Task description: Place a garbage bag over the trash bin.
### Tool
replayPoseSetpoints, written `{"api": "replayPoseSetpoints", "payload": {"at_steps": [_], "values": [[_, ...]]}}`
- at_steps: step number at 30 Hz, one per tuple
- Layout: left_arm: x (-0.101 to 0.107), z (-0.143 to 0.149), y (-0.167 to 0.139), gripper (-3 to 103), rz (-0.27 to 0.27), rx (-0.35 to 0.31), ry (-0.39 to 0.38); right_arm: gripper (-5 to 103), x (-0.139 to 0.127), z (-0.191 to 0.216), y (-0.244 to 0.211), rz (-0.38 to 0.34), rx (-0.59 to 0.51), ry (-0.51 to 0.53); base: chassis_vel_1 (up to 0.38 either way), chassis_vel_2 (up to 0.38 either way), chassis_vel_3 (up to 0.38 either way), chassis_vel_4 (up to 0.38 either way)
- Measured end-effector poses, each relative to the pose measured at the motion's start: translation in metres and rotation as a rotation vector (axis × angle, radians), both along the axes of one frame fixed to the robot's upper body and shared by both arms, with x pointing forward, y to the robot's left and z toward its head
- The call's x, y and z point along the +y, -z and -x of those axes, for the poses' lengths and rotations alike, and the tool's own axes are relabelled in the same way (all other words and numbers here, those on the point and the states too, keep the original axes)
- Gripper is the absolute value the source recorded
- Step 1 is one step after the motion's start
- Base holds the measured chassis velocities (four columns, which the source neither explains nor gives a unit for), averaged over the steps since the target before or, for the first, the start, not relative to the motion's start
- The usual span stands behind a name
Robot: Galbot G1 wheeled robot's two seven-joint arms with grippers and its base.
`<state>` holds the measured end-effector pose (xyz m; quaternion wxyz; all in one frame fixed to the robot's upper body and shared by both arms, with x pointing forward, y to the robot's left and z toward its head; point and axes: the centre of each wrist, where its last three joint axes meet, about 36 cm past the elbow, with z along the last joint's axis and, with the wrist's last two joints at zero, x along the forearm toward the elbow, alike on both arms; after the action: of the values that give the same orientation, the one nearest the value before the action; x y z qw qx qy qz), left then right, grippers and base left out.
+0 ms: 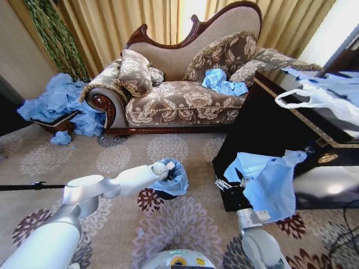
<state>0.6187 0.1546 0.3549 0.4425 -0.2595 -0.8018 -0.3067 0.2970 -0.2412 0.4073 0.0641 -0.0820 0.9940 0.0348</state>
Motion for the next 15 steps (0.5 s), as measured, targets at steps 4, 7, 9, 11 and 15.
{"api": "replayPoseSetpoints", "payload": {"at_steps": [4,7,9,11,15], "values": [[-0.003,-0.004,0.013,0,0.003,0.006,-0.022,100,0.003,-0.002,0.002,-0.004,0.006,-0.003,0.000,0.000,0.000,0.000],[-0.007,-0.009,0.022,0,0.005,-0.001,-0.036,100,0.005,0.000,0.005,-0.004,0.016,-0.005,0.000,0.000,0.000,0.000],[-0.012,-0.011,0.028,0,0.015,0.002,-0.051,100,0.004,0.000,0.006,-0.002,0.021,-0.004,0.000,0.000,0.000,0.000],[-0.016,-0.014,0.033,0,0.025,0.007,-0.071,100,0.003,0.001,0.007,0.000,0.026,-0.003,0.000,0.000,0.000,0.000],[-0.020,-0.019,0.041,0,0.029,0.013,-0.107,100,0.003,0.001,0.009,0.002,0.029,-0.001,0.000,0.000,0.000,0.000]]}}
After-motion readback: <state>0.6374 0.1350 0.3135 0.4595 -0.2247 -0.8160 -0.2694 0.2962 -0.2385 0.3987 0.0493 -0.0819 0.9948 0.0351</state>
